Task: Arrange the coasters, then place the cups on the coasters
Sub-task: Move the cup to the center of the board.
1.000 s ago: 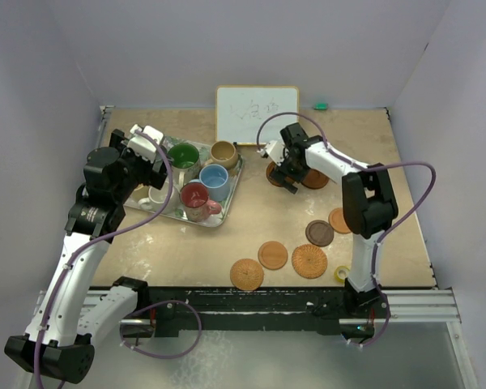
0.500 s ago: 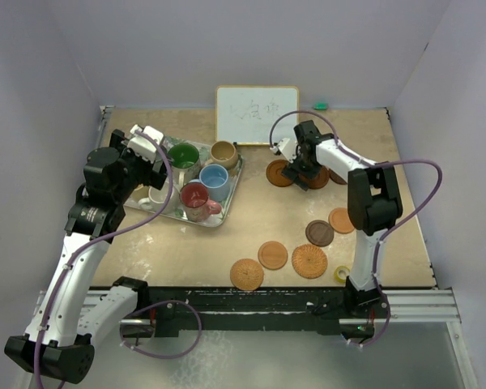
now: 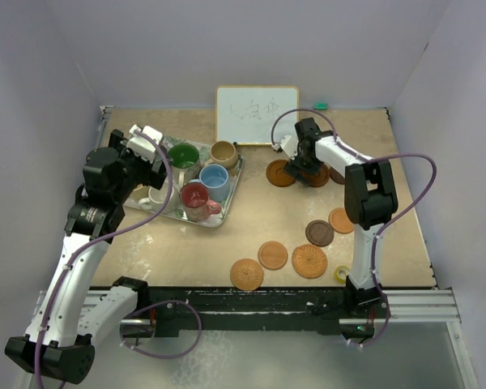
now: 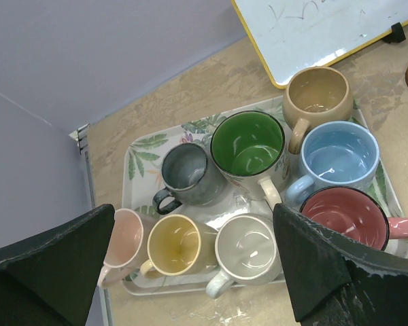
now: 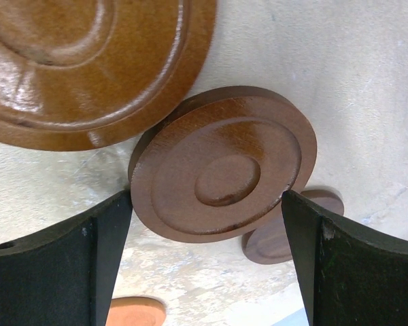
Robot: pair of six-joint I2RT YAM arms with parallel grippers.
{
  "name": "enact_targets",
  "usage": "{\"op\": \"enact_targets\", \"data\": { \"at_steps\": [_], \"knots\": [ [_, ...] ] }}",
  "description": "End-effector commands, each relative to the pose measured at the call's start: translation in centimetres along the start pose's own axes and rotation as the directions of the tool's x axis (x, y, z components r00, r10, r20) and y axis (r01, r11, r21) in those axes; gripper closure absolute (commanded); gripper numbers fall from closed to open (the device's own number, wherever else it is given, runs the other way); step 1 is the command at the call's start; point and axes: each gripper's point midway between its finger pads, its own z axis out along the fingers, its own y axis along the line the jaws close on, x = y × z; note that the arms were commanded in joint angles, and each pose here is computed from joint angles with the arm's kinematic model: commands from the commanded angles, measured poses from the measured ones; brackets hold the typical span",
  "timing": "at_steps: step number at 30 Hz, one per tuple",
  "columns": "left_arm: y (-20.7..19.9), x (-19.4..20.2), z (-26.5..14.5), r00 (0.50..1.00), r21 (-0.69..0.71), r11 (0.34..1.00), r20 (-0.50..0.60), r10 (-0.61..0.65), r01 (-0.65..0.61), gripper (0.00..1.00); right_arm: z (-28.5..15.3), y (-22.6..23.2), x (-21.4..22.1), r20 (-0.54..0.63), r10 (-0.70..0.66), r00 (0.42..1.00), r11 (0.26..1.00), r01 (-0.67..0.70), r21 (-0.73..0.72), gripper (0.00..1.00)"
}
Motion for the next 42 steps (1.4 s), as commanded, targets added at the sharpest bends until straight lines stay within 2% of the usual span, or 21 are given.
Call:
{"op": "enact_targets", "data": {
  "at_steps": [1,8,16,24,31,35,38,42],
  "knots": [
    [0.6,-1.4,-0.6,0.999,-0.013,1.000,0.052,0.012,-0.011,0.04,-0.4,-2.1,-0.3,0.003,0.013,1.000,0.999,-0.014,0.043,0.08],
    [0.5,-1.3,-0.6,0.999,-0.010,1.000,0.052,0.012,-0.011,0.04,-1.4,-1.3,-0.7,0.039,0.028,0.999,1.000,-0.028,-0.005,0.08],
    [0.0,-0.8,-0.1,0.999,0.009,1.000,0.042,0.007,-0.007,0.04,-7.2,-0.6,-1.6,0.165,0.073,0.983,0.997,-0.069,-0.031,0.08],
    [-0.4,-0.7,0.1,0.999,0.035,0.999,0.040,0.004,-0.005,0.04,-11.5,3.0,1.1,0.211,0.092,0.973,0.993,-0.075,-0.087,0.08],
    [-0.8,-0.8,0.0,0.999,0.055,0.998,0.048,0.004,-0.006,0.04,-13.0,8.7,4.9,0.213,0.016,0.977,0.989,0.016,-0.150,0.08],
    [-0.9,-0.6,0.1,0.999,0.056,0.998,0.048,0.005,-0.008,0.04,-12.2,12.8,6.2,0.227,-0.047,0.973,0.983,0.086,-0.162,0.08],
    [-1.0,-0.4,0.2,0.999,0.056,0.998,0.045,0.008,-0.010,0.04,-11.2,16.3,7.2,0.229,-0.148,0.962,0.966,0.190,-0.175,0.07],
    [-0.9,-0.2,0.2,0.999,0.052,0.999,0.042,0.009,-0.011,0.04,-10.3,18.9,8.5,0.222,-0.218,0.950,0.944,0.263,-0.202,0.07]
  ]
}}
